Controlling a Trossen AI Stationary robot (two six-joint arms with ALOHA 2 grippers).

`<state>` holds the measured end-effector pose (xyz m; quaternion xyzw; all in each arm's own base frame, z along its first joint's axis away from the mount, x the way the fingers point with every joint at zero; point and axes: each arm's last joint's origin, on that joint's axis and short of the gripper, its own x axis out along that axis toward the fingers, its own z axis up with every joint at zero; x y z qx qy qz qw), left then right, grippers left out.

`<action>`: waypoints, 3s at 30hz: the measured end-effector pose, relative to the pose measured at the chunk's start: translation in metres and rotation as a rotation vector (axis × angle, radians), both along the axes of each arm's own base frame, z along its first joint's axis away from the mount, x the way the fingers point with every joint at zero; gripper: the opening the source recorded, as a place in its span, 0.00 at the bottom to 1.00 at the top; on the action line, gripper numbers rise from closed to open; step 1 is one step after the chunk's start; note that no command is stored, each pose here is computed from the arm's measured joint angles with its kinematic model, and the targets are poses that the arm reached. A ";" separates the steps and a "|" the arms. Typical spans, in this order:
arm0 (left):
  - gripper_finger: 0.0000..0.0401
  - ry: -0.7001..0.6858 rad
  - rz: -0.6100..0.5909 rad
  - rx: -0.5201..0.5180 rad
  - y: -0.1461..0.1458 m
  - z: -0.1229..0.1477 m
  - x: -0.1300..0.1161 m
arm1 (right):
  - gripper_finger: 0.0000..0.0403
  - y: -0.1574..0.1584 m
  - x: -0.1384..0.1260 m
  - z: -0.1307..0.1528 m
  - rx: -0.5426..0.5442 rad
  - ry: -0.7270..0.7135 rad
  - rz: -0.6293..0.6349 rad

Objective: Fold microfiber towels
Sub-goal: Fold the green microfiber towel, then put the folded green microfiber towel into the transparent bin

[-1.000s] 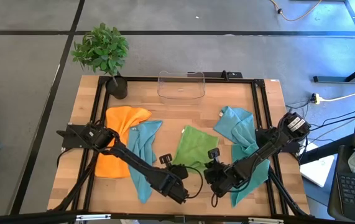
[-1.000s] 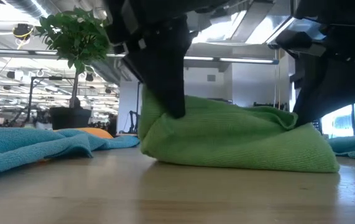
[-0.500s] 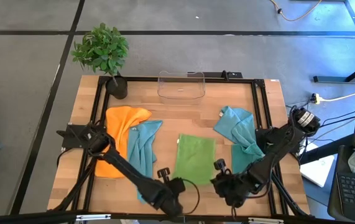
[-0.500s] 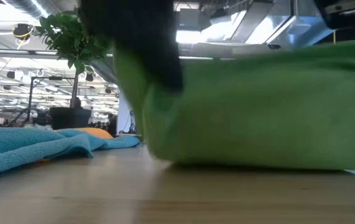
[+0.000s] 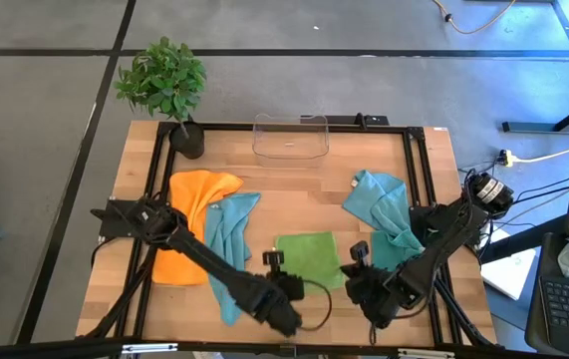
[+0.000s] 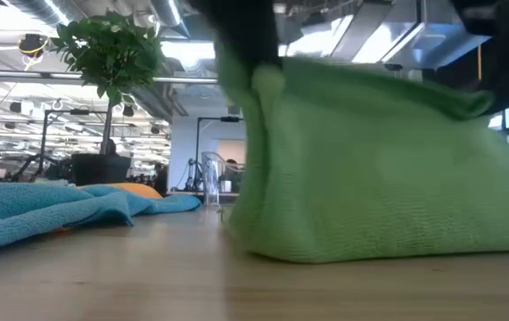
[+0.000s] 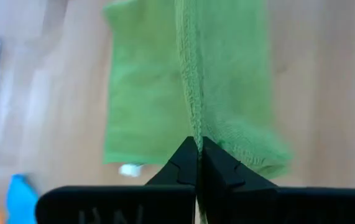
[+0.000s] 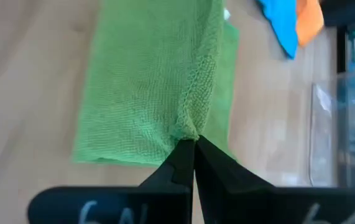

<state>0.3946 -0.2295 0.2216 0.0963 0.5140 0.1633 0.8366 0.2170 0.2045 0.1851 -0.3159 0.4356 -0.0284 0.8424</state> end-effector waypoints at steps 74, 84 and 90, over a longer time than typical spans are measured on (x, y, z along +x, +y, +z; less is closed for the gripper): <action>0.24 -0.081 -0.104 0.302 -0.012 -0.022 -0.009 | 0.51 -0.059 -0.009 0.004 0.451 -0.175 -0.127; 0.24 -0.160 -0.057 0.257 -0.036 -0.021 -0.027 | 0.54 -0.034 0.013 -0.013 0.342 -0.104 -0.007; 0.24 -0.248 -0.035 0.258 -0.047 -0.019 -0.031 | 0.54 -0.024 0.046 -0.018 0.228 0.063 0.043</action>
